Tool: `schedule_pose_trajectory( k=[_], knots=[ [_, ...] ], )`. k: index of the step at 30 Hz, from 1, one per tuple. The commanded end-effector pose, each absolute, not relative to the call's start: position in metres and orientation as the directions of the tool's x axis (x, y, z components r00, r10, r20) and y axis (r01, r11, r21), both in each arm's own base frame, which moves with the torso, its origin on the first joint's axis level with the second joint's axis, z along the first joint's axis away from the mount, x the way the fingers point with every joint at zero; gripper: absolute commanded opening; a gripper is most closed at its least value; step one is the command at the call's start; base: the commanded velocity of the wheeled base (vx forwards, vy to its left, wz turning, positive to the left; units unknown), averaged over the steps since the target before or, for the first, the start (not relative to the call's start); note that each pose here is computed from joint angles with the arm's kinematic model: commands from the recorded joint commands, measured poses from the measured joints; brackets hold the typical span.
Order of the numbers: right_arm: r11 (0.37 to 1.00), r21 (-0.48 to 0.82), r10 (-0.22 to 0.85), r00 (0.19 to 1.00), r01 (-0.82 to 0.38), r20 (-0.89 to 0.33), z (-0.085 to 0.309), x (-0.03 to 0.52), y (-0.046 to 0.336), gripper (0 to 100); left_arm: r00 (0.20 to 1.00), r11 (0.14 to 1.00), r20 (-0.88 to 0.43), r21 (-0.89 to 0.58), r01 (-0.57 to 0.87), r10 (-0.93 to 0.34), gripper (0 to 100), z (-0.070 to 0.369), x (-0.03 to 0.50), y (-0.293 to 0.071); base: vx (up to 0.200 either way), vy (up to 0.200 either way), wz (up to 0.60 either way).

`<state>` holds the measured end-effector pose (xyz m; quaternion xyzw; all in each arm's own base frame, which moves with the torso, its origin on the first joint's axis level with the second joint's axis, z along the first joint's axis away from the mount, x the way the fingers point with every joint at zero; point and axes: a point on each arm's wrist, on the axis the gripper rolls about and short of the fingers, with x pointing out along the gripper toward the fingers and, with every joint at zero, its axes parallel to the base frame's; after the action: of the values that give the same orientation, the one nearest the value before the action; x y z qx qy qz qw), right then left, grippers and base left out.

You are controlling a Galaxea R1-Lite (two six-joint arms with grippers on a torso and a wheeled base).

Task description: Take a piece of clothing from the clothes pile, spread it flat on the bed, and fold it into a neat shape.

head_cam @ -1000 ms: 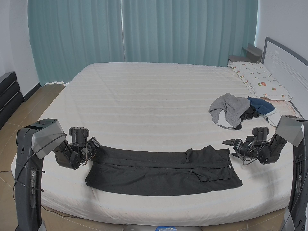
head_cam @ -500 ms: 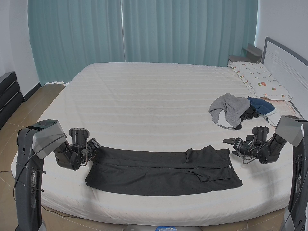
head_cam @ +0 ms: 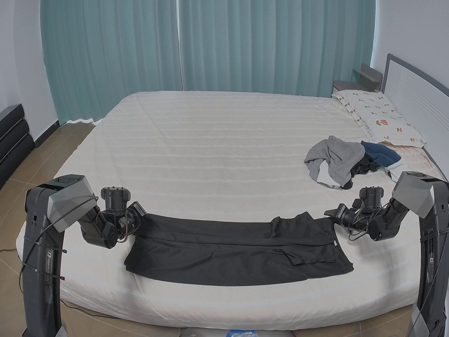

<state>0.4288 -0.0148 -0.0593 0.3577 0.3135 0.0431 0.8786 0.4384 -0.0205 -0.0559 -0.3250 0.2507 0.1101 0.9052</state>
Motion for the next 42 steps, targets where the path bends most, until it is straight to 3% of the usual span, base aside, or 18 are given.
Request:
schedule_pose_trajectory(
  k=[1,14,27,28,36,42],
  knots=[
    [0.740,0.655,0.301,0.796,0.151,-0.525,-0.065,0.430,-0.014,0,0.849,0.764,-0.527,-0.533,-0.364,0.037,0,-0.057,0.438,-0.020,0.000,0.000,0.00],
    [0.739,0.663,0.269,0.849,0.121,-0.454,-0.057,0.436,-0.023,0,0.848,0.765,-0.529,-0.531,-0.365,0.037,0,-0.057,0.438,-0.020,0.000,0.000,0.00],
    [0.743,0.657,0.267,0.845,0.126,-0.463,-0.067,0.438,-0.024,0,0.844,0.766,-0.535,-0.529,-0.366,0.034,0,-0.057,0.437,-0.021,0.000,0.000,0.00],
    [0.744,0.657,0.268,0.846,0.123,-0.461,-0.067,0.438,-0.024,100,0.845,0.766,-0.533,-0.529,-0.365,0.034,100,-0.057,0.437,-0.021,0.000,0.000,0.00],
    [0.738,0.675,0.281,0.900,0.019,-0.333,-0.021,0.433,-0.022,100,0.848,0.763,-0.528,-0.534,-0.364,0.035,100,-0.056,0.437,-0.020,0.000,0.000,0.00],
    [0.708,0.699,0.451,0.826,-0.100,-0.339,-0.011,0.404,0.012,100,0.851,0.738,-0.525,-0.561,-0.375,0.033,100,-0.052,0.438,-0.015,0.000,0.000,0.00]
  ],
)
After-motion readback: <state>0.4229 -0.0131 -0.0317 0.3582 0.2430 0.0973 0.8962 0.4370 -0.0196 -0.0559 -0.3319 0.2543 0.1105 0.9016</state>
